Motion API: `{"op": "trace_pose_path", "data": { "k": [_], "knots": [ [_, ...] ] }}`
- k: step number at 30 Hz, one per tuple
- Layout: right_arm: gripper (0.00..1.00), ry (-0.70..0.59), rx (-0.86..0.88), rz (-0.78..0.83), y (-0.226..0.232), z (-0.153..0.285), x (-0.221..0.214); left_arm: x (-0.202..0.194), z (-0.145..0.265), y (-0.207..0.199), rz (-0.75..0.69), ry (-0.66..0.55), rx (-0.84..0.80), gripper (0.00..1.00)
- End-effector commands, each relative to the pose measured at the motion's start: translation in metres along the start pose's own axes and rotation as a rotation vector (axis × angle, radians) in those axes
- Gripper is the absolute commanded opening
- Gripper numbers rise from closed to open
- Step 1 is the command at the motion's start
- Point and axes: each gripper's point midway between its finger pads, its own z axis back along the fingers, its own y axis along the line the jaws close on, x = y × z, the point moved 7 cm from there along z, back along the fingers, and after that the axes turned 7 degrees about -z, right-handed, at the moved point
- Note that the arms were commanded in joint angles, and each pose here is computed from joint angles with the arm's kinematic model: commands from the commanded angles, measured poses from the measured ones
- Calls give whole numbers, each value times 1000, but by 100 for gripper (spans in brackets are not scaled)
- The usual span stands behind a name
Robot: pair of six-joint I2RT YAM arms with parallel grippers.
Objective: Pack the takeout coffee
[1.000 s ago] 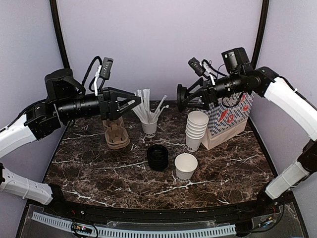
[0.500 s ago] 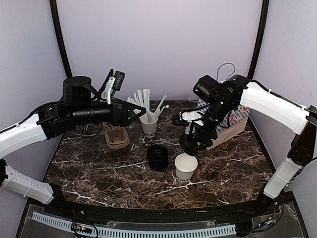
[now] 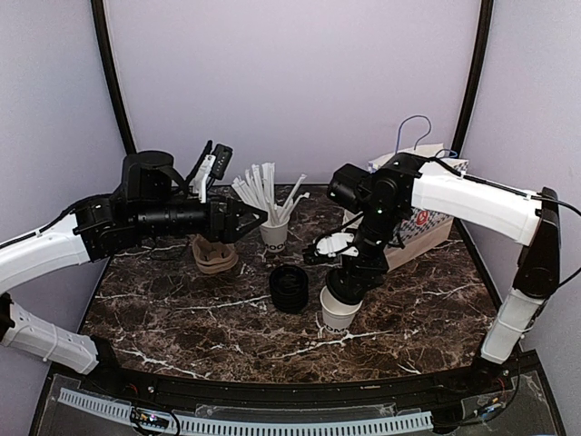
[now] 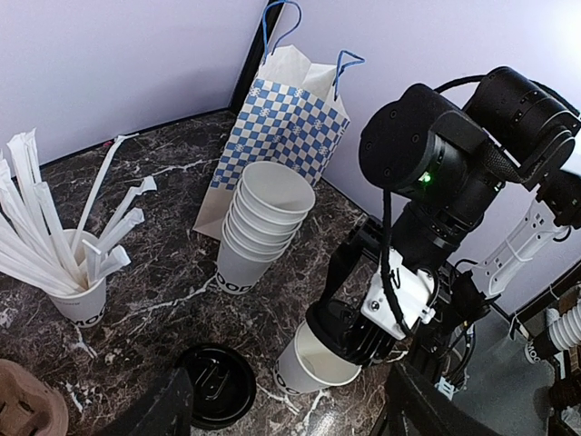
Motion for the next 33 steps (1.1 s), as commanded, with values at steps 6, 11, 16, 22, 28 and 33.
{"op": "trace_pose_path", "data": {
  "k": [6, 11, 16, 22, 28, 33],
  "knots": [
    [68, 50, -34, 46, 4, -5, 6, 3, 11, -2, 7, -38, -12, 76],
    [69, 55, -37, 49, 4, -8, 8, 4, 12, -3, 6, -41, -14, 76],
    [71, 61, -32, 52, 6, -11, 10, 3, 11, -2, 7, -40, -16, 76],
    [72, 74, -30, 52, 7, -15, 9, 2, 11, -2, 12, -42, -17, 76],
    [77, 79, -36, 50, 7, -16, 9, 0, 10, -2, 16, -42, -22, 76],
    [82, 77, -42, 48, 7, -16, 9, -1, 9, -2, 18, -41, -26, 76]
  ]
}}
